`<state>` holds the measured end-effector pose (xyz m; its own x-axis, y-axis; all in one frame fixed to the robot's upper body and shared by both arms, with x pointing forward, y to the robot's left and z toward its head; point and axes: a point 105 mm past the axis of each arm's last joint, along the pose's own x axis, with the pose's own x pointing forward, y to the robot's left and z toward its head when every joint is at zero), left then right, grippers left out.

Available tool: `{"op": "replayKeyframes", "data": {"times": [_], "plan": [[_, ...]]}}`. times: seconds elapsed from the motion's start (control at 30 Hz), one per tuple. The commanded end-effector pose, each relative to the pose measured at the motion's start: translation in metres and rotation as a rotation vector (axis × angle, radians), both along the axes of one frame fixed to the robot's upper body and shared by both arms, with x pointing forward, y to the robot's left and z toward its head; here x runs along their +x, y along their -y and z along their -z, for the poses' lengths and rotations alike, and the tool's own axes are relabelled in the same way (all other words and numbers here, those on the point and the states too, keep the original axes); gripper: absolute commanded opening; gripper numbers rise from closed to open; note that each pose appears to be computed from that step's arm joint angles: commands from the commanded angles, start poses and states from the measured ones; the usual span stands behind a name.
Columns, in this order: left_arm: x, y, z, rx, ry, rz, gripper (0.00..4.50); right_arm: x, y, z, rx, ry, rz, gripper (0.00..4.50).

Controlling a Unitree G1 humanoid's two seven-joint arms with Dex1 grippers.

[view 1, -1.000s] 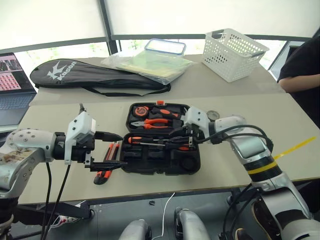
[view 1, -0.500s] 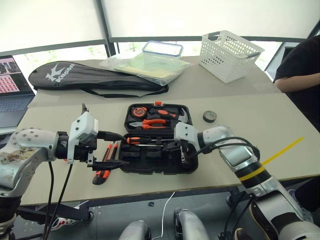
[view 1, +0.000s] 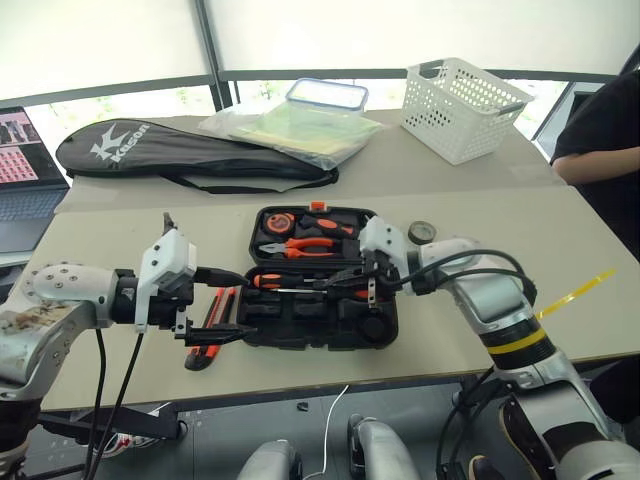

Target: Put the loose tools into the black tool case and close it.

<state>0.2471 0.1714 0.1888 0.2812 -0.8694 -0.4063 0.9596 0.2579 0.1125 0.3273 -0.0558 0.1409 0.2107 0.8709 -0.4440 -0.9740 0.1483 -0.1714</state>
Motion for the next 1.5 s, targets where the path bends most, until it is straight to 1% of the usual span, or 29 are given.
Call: {"op": "replayKeyframes", "data": {"times": [0.03, 0.13, 0.23, 0.33, 0.47, 0.53, 0.6, 0.67, 0.8, 0.87, 0.93, 1.0, 1.07, 1.1, 1.2, 1.23, 1.27, 1.3, 1.33, 1.37, 1.43, 1.5], "plan": [[0.001, 0.000, -0.012, 0.013, 0.063, 0.011, 4.50, 0.002, -0.002, 0.013, -0.053, 0.035, 0.001, 0.03], [0.002, 0.000, -0.013, 0.016, 0.064, 0.012, 4.50, -0.003, 0.002, 0.032, -0.131, 0.036, -0.027, 0.03], [0.002, 0.000, -0.013, 0.019, 0.064, 0.012, 4.50, -0.003, 0.001, 0.033, -0.128, 0.055, -0.022, 0.03], [0.002, -0.001, -0.013, 0.018, 0.061, 0.006, 4.50, 0.000, -0.002, 0.015, -0.049, 0.062, -0.001, 0.03], [0.001, -0.005, -0.012, 0.006, 0.055, -0.032, 4.50, -0.004, -0.004, -0.026, 0.119, 0.038, -0.018, 0.03], [-0.002, -0.008, -0.011, -0.004, 0.051, -0.062, 4.50, -0.004, -0.002, -0.039, 0.154, 0.031, -0.014, 0.03], [-0.005, -0.011, -0.010, -0.008, 0.048, -0.086, 4.50, 0.000, -0.001, -0.044, 0.165, 0.031, 0.000, 0.03], [-0.008, -0.012, -0.007, -0.008, 0.046, -0.100, 4.50, 0.006, 0.000, -0.039, 0.143, 0.039, 0.021, 0.03], [-0.012, -0.009, -0.008, -0.011, 0.051, -0.106, 4.50, 0.014, -0.002, -0.013, 0.056, 0.029, 0.026, 0.03], [-0.012, -0.009, -0.008, -0.012, 0.052, -0.109, 4.50, 0.013, -0.003, -0.002, 0.021, 0.022, 0.013, 0.03], [-0.012, -0.012, -0.008, -0.006, 0.053, -0.127, 4.50, 0.007, -0.002, 0.019, -0.066, 0.016, -0.021, 0.03], [-0.010, -0.018, -0.006, 0.003, 0.055, -0.164, 4.50, 0.005, -0.001, 0.029, -0.100, 0.028, -0.035, 0.03], [-0.005, -0.034, -0.004, 0.010, 0.056, -0.270, 4.50, 0.007, -0.003, 0.016, -0.036, 0.049, -0.015, 0.03], [-0.004, -0.047, -0.002, 0.009, 0.058, -0.341, 4.50, 0.011, -0.004, 0.003, 0.018, 0.076, 0.000, 0.03], [-0.004, -0.065, 0.001, 0.005, 0.060, -0.437, 4.50, 0.014, -0.005, -0.018, 0.100, 0.120, 0.015, 0.03], [-0.007, -0.083, 0.005, -0.001, 0.056, -0.535, 4.50, 0.012, -0.004, -0.042, 0.189, 0.114, 0.012, 0.03], [-0.011, -0.096, 0.009, -0.003, 0.052, -0.608, 4.50, 0.009, -0.002, -0.059, 0.253, 0.108, 0.003, 0.03], [-0.016, -0.109, 0.013, -0.002, 0.046, -0.671, 4.50, 0.004, -0.001, -0.074, 0.304, 0.103, -0.014, 0.30], [-0.029, -0.128, 0.019, -0.001, 0.033, -0.771, 4.50, -0.010, 0.004, -0.093, 0.351, 0.081, -0.072, 0.59], [-0.041, -0.142, 0.024, -0.006, 0.014, -0.849, 4.50, -0.024, 0.007, -0.105, 0.367, 0.067, -0.134, 0.79], [-0.064, -0.164, 0.032, 0.004, -0.011, -0.972, 4.50, -0.049, 0.014, -0.118, 0.366, 0.046, -0.228, 1.52], [-0.077, -0.179, 0.041, 0.047, -0.027, -1.051, 4.50, -0.064, 0.018, -0.124, 0.355, 0.035, -0.273, 2.08]]}}
